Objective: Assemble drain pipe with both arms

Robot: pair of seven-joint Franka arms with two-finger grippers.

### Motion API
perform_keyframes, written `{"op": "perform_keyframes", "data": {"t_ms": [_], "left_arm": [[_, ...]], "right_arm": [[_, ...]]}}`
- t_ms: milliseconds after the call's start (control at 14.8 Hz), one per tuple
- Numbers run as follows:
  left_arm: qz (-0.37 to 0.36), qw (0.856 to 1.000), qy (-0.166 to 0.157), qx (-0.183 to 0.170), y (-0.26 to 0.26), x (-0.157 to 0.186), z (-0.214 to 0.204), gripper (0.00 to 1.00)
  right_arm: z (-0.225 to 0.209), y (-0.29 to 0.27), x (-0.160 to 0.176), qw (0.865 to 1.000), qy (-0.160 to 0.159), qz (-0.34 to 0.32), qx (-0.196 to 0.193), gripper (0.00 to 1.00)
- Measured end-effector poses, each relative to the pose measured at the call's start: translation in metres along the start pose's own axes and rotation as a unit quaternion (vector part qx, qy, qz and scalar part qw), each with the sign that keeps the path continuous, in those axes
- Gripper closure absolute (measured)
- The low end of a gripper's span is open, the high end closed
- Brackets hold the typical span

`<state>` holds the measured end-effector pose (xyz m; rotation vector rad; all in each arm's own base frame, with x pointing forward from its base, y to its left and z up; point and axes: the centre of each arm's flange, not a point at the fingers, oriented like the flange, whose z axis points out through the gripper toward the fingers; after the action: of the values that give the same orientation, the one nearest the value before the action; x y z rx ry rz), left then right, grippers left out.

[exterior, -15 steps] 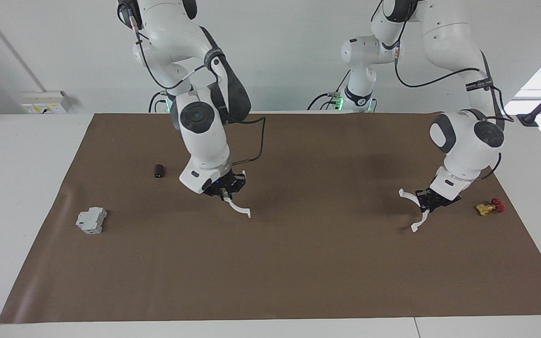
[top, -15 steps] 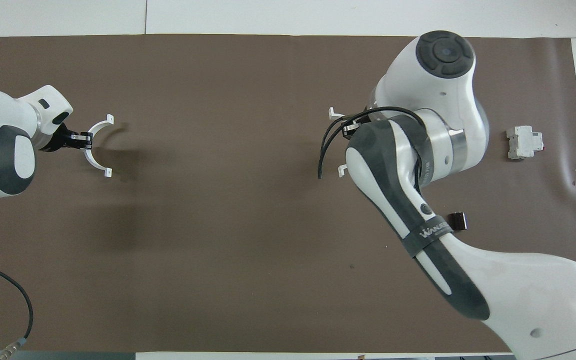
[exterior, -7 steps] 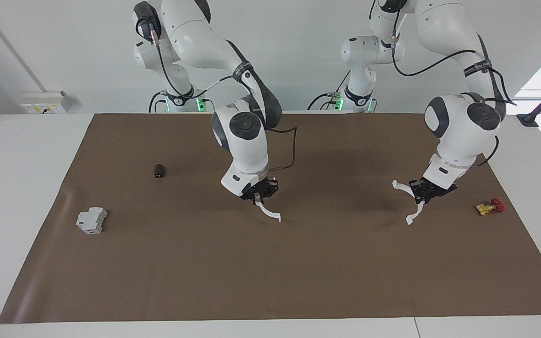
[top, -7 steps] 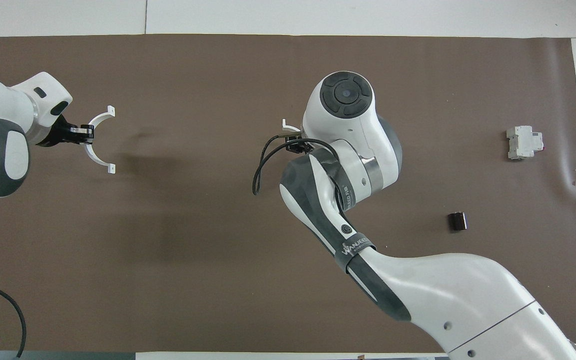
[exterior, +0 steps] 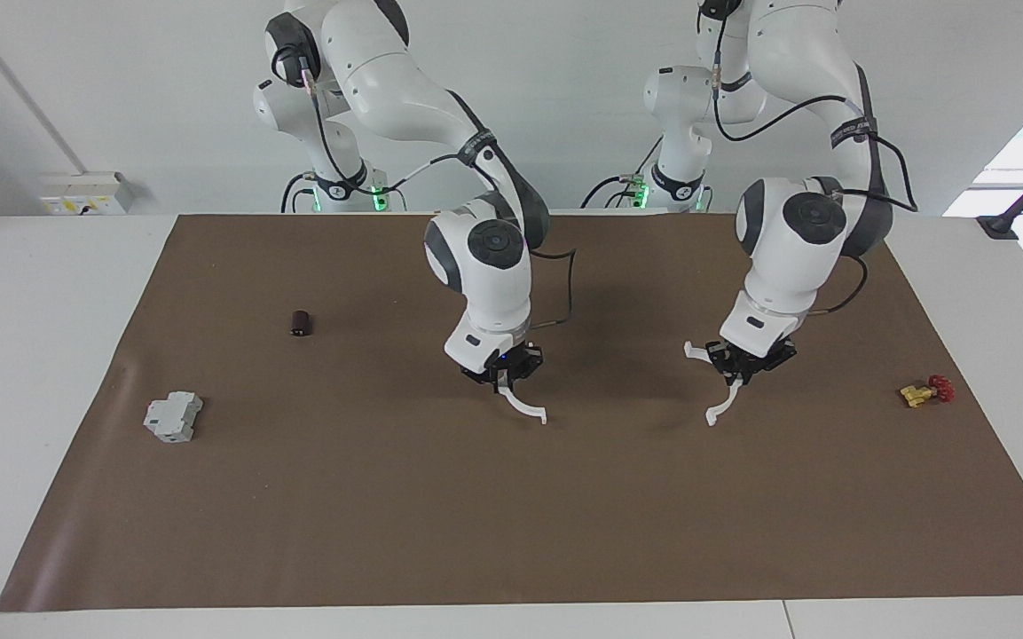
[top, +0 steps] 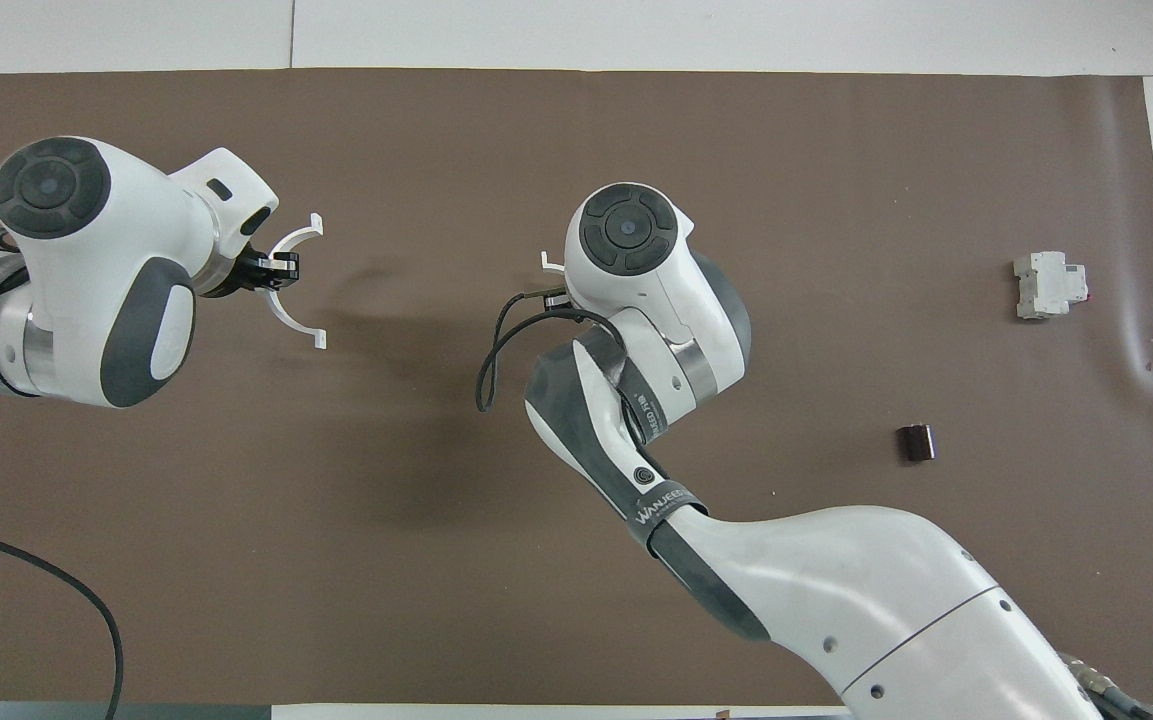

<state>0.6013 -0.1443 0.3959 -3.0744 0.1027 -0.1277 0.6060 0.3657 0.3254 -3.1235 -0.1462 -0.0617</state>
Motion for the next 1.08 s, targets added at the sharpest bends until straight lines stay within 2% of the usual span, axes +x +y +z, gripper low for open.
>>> {"op": "perform_keyframes", "data": {"t_ms": [541,608,878,1081], "left_arm": [[-0.035,0.999,-0.019,0.005,0.085,-0.024,0.022,0.8],[-0.039,0.999,-0.024,0.007,0.094,-0.026,0.028,0.8],[-0.049,0.998,-0.035,0.013,0.126,-0.031,0.051,0.8],[-0.045,0.998,-0.035,0.013,0.151,-0.031,0.058,0.8]], "right_arm": [[0.021,-0.022,-0.008,1.0,0.003,0.023,0.002,0.8],[0.022,-0.021,-0.007,1.0,0.002,0.025,0.001,0.76],[0.019,-0.017,-0.004,1.0,0.006,0.028,0.002,0.33],[-0.025,0.003,0.01,0.999,0.018,0.044,0.002,0.01]]}}
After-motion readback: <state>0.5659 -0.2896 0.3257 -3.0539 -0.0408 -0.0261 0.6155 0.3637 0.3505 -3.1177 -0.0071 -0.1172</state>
